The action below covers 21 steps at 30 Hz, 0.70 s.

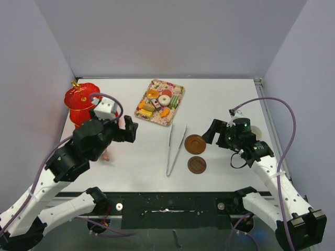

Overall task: Serve the afternoon tea
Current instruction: Move the coaster to the center of the board.

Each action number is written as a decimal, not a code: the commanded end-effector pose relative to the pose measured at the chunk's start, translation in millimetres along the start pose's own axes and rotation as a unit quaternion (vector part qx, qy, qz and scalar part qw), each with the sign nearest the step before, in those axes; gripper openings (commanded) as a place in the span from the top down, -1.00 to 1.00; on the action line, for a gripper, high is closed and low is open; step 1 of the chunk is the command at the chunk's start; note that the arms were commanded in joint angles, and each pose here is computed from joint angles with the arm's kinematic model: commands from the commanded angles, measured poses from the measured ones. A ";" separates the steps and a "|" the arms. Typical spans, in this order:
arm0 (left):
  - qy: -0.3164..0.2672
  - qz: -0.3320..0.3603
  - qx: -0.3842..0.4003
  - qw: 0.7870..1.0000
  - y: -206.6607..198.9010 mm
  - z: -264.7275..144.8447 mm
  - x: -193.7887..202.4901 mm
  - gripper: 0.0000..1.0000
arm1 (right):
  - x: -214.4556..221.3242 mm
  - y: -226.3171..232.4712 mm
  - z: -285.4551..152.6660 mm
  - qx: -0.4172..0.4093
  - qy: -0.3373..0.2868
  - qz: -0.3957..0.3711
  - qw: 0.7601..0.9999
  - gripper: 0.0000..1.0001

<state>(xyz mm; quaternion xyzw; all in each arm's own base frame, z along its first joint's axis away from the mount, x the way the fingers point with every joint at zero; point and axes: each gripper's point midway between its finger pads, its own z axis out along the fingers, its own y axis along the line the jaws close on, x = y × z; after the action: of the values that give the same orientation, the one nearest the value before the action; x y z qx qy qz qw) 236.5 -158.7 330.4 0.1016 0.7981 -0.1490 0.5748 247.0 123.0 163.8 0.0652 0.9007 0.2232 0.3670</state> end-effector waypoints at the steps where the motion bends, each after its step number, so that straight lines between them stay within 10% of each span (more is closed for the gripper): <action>1: -0.127 -0.093 -0.002 0.988 18.1 -44.6 -45.3 -0.95 | -14.6 28.1 5.2 -0.080 -0.023 0.014 0.996 -0.95; 21: -0.103 -0.073 -0.090 0.988 58.4 -39.6 12.1 -0.95 | 23.9 21.7 74.9 -0.038 0.087 0.080 0.992 -0.95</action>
<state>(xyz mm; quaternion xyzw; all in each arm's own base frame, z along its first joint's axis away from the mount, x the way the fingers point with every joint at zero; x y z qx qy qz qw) 212.5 -101.7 324.0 0.0030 0.7636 -0.1466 0.6288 264.3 166.9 108.5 0.1028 0.9159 0.2840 0.2644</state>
